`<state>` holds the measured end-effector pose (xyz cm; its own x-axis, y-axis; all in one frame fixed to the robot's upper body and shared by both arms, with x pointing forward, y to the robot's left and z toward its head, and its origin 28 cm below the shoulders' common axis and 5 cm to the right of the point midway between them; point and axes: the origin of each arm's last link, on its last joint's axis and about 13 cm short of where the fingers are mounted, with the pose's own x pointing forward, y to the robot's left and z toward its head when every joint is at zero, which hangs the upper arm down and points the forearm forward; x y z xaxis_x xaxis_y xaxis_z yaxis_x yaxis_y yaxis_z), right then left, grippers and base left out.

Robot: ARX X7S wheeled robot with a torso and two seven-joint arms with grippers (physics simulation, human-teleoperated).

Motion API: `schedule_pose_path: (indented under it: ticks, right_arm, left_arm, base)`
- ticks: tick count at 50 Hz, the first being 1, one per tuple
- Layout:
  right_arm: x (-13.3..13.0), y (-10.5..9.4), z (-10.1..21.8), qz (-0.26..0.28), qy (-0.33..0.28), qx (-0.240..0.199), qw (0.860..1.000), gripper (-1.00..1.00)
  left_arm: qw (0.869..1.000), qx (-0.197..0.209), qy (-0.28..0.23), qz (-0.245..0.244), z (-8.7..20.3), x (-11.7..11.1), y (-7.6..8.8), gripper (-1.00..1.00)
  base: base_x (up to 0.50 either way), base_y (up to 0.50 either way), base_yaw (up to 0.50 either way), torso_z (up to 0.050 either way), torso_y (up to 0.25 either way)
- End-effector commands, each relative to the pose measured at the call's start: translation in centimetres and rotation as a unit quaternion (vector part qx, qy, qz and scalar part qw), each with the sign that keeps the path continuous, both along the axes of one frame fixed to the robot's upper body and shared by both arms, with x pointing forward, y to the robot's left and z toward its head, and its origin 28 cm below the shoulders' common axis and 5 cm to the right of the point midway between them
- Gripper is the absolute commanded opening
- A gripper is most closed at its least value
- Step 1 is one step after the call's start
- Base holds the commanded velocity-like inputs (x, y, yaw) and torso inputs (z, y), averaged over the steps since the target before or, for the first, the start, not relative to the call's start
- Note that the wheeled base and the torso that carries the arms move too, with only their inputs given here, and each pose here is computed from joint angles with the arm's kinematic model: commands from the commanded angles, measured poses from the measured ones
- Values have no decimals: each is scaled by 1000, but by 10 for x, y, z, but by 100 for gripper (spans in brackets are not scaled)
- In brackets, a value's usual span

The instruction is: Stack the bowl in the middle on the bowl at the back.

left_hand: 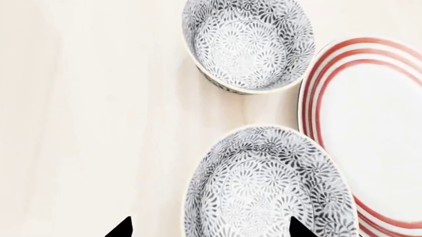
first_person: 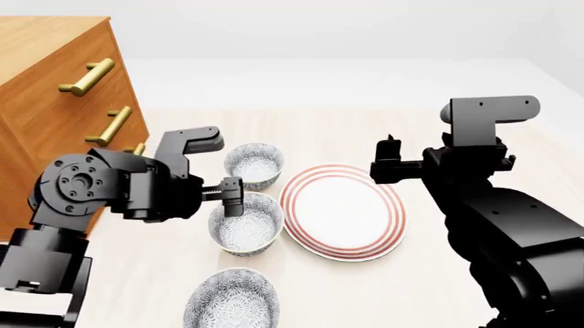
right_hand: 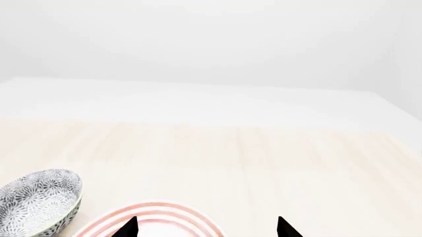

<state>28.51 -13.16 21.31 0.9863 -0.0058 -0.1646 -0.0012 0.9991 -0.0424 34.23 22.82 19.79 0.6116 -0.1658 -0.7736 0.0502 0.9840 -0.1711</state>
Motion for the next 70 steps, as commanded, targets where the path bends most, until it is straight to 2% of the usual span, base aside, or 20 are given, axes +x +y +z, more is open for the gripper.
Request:
schedule_pose_path:
  ticks: [1,37,70]
  right_arm:
    - [1,0,0,-1,3,-1,1000,100]
    - [2,3,-3,-3,15,-9,1000,100]
    - [6,4,-4,0,23,-14,1000,100]
  left_arm:
    - [1000,1,4,6,-5,3,-1,100]
    - [1000,1,17,22,-30,22,-1,100]
    - [999,-5,42,29,-50,24,0,100]
  base:
    - [0,0,0,0,0]
    - [0,0,0,0,0]
    - [0,0,0,0,0]
